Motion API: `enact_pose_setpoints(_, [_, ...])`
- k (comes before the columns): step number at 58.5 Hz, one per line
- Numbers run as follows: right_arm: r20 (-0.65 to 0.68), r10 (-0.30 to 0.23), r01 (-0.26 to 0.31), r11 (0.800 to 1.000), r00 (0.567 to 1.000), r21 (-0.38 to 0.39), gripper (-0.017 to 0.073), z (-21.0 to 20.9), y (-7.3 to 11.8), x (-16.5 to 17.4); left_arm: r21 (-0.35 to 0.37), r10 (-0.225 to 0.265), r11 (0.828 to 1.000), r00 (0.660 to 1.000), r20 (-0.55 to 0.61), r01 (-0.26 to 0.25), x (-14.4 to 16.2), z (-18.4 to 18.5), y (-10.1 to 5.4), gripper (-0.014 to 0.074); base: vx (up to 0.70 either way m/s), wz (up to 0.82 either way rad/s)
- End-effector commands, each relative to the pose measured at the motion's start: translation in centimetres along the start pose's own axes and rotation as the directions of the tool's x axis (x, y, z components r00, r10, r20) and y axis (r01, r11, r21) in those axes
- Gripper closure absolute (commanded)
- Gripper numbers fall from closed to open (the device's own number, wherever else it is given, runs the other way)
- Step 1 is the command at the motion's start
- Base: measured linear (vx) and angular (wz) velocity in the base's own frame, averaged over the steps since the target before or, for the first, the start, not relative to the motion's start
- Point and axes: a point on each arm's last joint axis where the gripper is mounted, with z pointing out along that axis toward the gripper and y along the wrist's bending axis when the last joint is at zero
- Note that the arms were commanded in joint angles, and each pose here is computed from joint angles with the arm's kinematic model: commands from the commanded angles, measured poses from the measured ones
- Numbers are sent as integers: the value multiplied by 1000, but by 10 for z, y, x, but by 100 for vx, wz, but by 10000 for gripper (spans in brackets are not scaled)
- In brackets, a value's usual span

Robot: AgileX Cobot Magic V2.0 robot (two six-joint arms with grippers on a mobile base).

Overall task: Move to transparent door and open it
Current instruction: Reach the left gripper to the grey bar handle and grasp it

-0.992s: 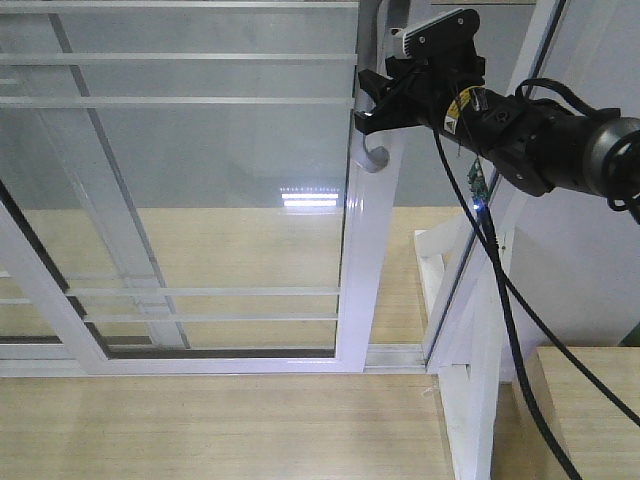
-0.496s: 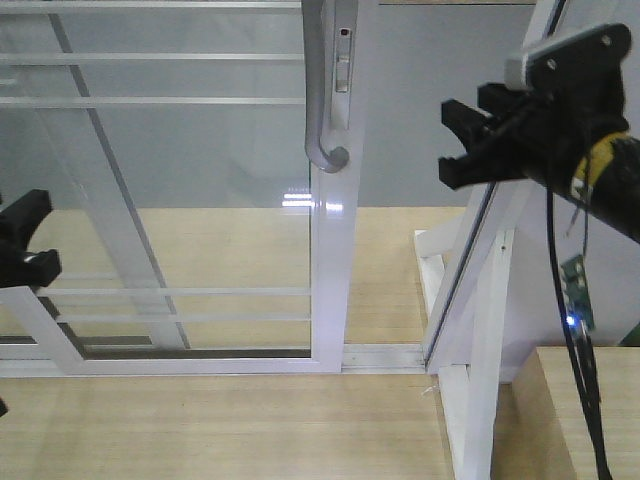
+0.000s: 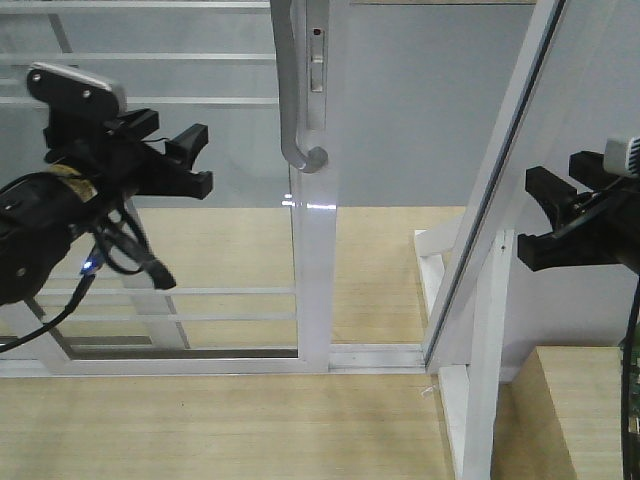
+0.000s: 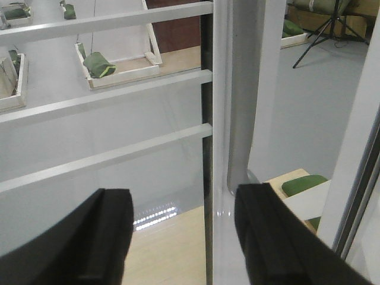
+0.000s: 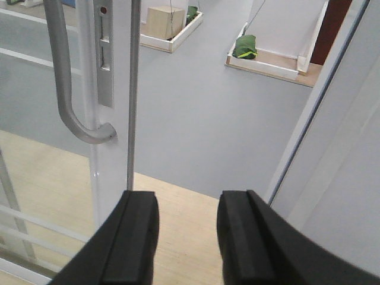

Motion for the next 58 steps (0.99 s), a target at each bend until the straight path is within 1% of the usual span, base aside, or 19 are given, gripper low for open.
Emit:
enact_pose_setpoints(1, [71,-3,4,1000,997,-10,221,-4,0,-14,29,-62,998,984,166,58,-34,17,-6,76,0,0])
enact_pose_setpoints(3, [68,-3,3,1000,998,-8,221,-4,0,-14,40,-86,996,982,170,80,-36,24,-7,76,0,0])
enact_pose_setpoints(5, [66,-3,3,1000,998,-8,221,-4,0,-14,55,-90,995,980,176,82,-39,30,-10,76,0,0])
enact_pose_setpoints(12, [65,-3,3,1000,998,-7,221,-4,-1,-13,125,-54,992,979,199,29,-49,50,-21,76,0,0])
enact_pose_setpoints(14, [65,-3,3,1000,998,-7,221,-4,-1,-13,137,-51,990,978,203,24,-51,56,-23,76,0,0])
enact_pose_setpoints(18, [65,-3,3,1000,998,-7,221,-4,-1,-13,151,-66,988,976,209,35,-54,68,-24,76,0,0])
enact_pose_setpoints(21, [65,-3,3,1000,998,-7,221,-4,-1,-13,151,-71,988,974,214,39,-55,76,-24,76,0,0])
enact_pose_setpoints(39, [66,-1,1,1000,998,-7,221,-4,-1,-13,144,-67,989,972,224,35,-58,122,-25,76,0,0])
enact_pose_setpoints(48, [66,-1,1,1000,998,-7,221,-4,-1,-13,131,-59,991,975,213,31,-56,133,-23,90,0,0])
enact_pose_setpoints(54, [66,-1,1,1000,998,-7,221,-4,-1,-13,101,-64,994,977,205,44,-55,134,-16,104,0,0])
enact_pose_setpoints(58, [65,-1,1,1000,998,-7,221,-4,-1,-13,69,-73,996,977,198,60,-54,135,-7,111,0,0])
